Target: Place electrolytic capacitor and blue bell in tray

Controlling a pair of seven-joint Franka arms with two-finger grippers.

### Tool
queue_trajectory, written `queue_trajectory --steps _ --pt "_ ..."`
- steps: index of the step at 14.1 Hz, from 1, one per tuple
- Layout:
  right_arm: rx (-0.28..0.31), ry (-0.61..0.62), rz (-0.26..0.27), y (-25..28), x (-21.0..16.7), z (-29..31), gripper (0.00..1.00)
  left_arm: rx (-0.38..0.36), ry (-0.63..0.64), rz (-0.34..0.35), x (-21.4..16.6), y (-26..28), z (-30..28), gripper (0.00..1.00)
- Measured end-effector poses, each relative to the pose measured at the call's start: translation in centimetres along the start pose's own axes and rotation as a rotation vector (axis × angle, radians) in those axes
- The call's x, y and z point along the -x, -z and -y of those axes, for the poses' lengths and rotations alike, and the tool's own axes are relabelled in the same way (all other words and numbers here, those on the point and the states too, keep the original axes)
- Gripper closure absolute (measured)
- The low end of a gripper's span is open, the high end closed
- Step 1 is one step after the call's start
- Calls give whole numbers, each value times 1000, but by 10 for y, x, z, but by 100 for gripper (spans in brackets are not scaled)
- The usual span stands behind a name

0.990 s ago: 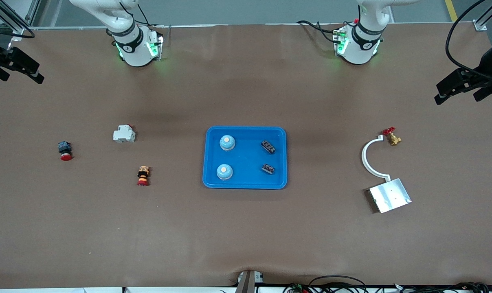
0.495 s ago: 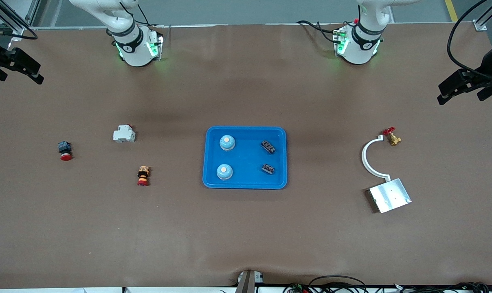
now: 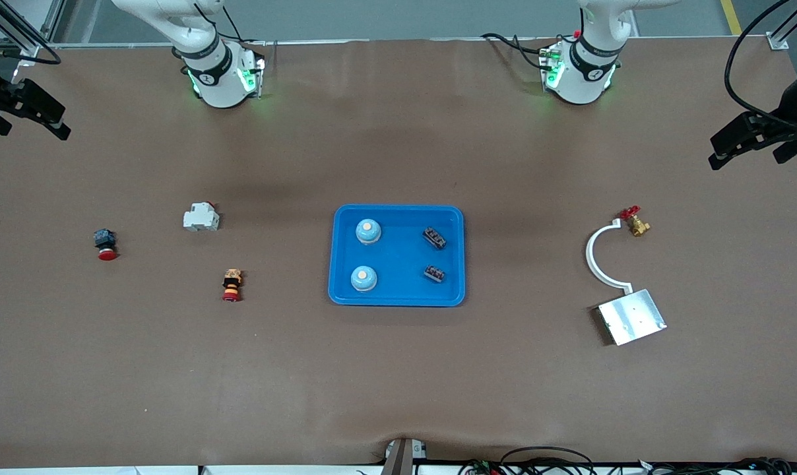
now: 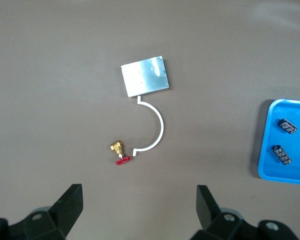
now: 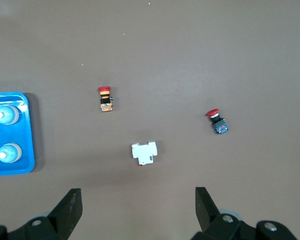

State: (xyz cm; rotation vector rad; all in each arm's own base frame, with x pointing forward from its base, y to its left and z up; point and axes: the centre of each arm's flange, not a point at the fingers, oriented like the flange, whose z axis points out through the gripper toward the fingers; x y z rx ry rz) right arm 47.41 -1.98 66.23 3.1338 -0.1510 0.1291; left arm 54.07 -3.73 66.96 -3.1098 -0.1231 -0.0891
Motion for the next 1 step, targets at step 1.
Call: queue_trajectory --steps 1 --pt "-4 0 -1 0 0 0 0 0 0 0 0 0 0 0"
